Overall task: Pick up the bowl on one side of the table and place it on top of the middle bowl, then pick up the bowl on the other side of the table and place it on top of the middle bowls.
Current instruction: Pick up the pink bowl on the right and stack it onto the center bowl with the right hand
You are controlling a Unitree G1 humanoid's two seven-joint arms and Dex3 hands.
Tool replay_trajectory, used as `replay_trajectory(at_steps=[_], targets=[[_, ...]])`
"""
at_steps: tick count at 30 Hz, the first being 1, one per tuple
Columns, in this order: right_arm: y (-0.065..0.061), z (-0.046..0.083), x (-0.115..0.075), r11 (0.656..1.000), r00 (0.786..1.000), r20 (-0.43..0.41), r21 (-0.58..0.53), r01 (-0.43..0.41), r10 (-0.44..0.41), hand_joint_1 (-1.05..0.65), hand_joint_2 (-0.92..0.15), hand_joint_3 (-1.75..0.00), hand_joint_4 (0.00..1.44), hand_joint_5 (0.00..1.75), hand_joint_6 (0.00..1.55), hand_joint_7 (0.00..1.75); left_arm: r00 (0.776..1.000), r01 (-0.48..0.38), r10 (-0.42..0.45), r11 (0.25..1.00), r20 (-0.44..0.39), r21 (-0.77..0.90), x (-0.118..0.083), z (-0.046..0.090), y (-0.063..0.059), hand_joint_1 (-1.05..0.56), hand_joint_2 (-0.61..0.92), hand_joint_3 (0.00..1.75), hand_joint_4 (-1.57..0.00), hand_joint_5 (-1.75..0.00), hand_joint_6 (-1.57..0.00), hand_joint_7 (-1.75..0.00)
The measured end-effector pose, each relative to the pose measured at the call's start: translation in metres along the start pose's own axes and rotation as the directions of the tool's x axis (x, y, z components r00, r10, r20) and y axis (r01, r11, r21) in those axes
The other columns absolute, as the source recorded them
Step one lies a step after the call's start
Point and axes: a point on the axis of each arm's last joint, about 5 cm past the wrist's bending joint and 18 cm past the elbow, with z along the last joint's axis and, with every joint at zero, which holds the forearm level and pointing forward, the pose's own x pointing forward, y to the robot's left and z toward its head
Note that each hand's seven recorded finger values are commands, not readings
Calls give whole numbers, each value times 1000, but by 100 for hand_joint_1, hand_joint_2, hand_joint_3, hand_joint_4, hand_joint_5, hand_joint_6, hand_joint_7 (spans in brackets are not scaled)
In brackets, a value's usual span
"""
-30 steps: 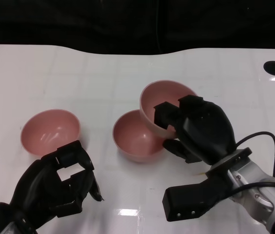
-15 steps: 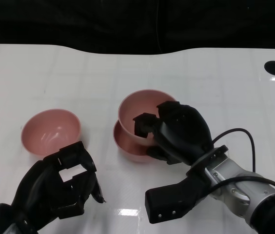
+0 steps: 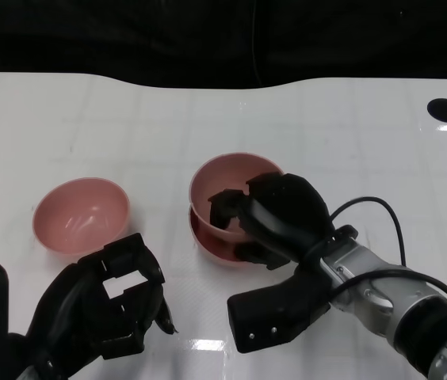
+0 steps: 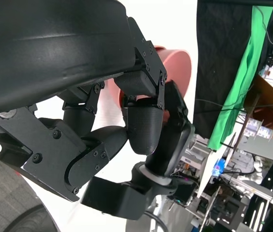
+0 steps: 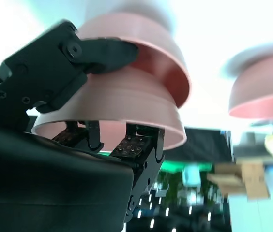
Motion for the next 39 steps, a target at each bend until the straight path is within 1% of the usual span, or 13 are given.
replay_trajectory(at_steps=[1,4,10,14,18,22,27,31,35,39], targets=[[-2,0,1,1000,1000,0,-1,-23,23,-52,-91,-29,62,32,71,3,1000,1,-1,1000,0,-1,0,0,-1,-23,42,128,-74,-171,-75,-147],[-4,0,2,997,997,-10,-3,-82,82,-60,-92,-30,54,22,64,0,1000,4,-4,1000,1,-5,1,-1,-2,-23,42,129,-75,-170,-76,-146],[-7,0,0,991,991,-27,-4,-134,134,-65,-92,-33,45,15,51,0,1000,5,-5,1000,1,-7,1,-1,-2,-23,41,129,-75,-169,-77,-145],[-7,-1,-2,989,988,-38,-6,-149,148,-69,-92,-37,41,13,45,0,1000,6,-6,1000,1,-7,1,-1,-2,-24,41,128,-75,-169,-77,-145],[-8,0,-3,989,988,-38,-7,-149,149,-71,-92,-40,41,13,44,0,1000,5,-5,1000,0,-5,1,-1,-3,-23,41,127,-75,-170,-76,-146],[-9,1,-6,988,988,-34,-10,-151,151,-73,-92,-48,40,12,43,0,1000,4,-4,1000,8,5,1,1,-4,-22,43,128,-75,-171,-75,-148],[-18,5,-10,989,989,-12,-20,-145,145,-77,-92,-52,39,12,41,0,1000,4,-4,1000,1,4,1,2,-5,-23,43,126,-75,-170,-75,-147],[-26,9,-15,989,989,4,-28,-147,147,-79,-92,-51,37,11,38,0,1000,4,-4,1000,-4,2,1,2,-5,-23,43,125,-75,-169,-76,-144],[-31,12,-18,986,986,-1,-35,-165,165,-83,-92,-49,34,10,34,0,1000,5,-5,1000,-6,4,1,2,-5,-22,41,126,-74,-168,-78,-142],[-33,11,-22,980,981,-25,-45,-193,192,-84,-92,-48,32,9,32,0,1000,4,-4,1000,-5,7,0,3,-5,-23,41,127,-74,-170,-79,-143]])
